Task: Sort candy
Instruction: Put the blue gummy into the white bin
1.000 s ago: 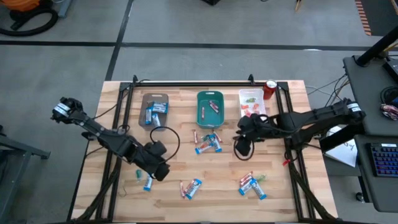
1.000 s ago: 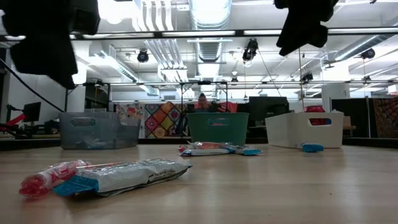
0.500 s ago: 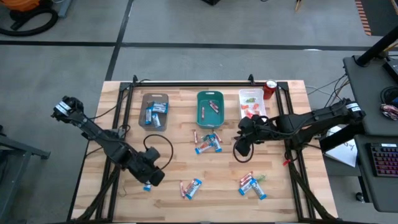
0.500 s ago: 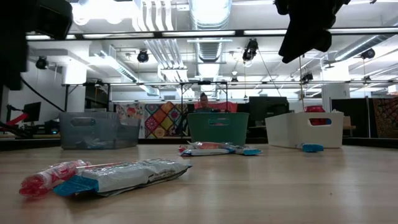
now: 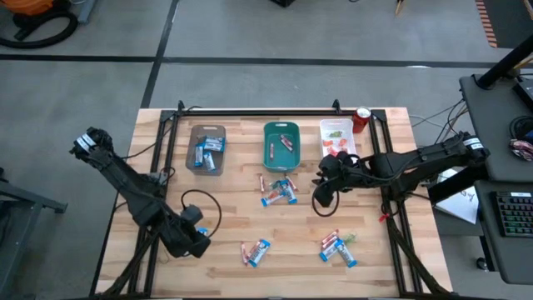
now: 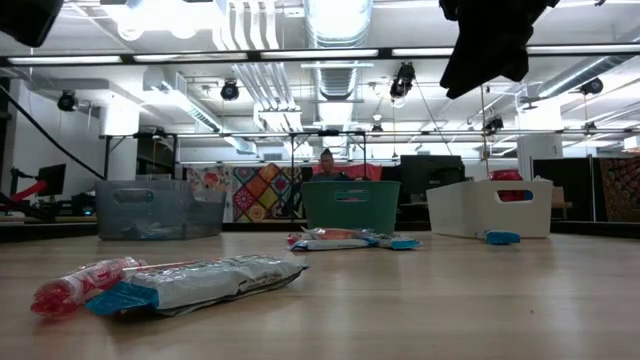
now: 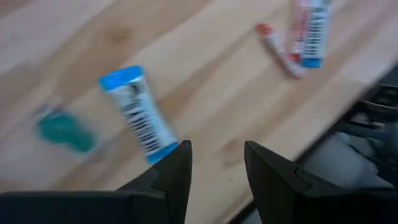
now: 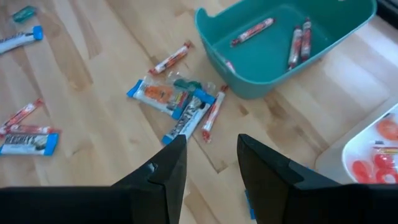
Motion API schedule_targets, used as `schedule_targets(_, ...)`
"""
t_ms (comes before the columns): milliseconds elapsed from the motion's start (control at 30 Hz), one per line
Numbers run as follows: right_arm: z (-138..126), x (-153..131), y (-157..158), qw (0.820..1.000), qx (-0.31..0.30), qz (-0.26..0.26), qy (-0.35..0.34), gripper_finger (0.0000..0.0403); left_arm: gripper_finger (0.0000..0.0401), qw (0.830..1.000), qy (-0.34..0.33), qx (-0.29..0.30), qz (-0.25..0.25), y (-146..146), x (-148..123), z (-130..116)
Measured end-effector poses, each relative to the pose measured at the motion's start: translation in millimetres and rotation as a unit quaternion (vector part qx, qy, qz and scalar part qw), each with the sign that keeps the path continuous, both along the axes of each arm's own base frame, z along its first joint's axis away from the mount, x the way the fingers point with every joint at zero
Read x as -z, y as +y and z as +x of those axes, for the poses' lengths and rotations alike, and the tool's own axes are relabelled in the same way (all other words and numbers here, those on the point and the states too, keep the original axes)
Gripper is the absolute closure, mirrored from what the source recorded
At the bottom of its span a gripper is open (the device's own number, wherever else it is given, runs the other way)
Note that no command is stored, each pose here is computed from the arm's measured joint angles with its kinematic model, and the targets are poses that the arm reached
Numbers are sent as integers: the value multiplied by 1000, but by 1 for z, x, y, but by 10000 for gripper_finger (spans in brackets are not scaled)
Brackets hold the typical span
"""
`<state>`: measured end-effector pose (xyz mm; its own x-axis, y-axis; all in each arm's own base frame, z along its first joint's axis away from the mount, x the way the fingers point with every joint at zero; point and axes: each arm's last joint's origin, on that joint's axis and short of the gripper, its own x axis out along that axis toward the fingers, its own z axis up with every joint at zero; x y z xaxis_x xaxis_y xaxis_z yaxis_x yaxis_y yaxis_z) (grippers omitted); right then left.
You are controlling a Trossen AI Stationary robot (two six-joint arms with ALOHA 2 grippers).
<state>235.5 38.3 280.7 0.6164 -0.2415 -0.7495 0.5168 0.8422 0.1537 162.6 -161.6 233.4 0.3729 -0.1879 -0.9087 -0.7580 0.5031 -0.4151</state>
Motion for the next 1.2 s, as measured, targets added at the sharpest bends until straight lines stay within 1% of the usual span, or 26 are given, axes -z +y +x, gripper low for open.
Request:
schedule_targets(100,0,1,-1,1000,7,-10,0,268,273,999,26,-18,10,2,4,-6)
schedule_targets(300,1,2,-1,1000,10,-13,-7,268,279,994,71,-75,30,10,23,-15)
schedule_targets(433,1,2,-1,1000,9,-13,-6,268,280,989,104,-99,45,13,36,-18)
schedule_targets(533,1,2,-1,1000,10,-12,-6,268,280,984,136,-101,56,11,47,-18)
schedule_targets(800,3,1,0,1000,13,-7,-21,268,280,975,178,-86,103,5,69,-13)
schedule_targets(1033,4,0,0,999,15,-3,-32,268,281,959,230,-86,141,2,94,-11)
schedule_targets(1200,4,0,0,999,17,0,-33,268,291,954,244,-76,154,-1,101,-8)
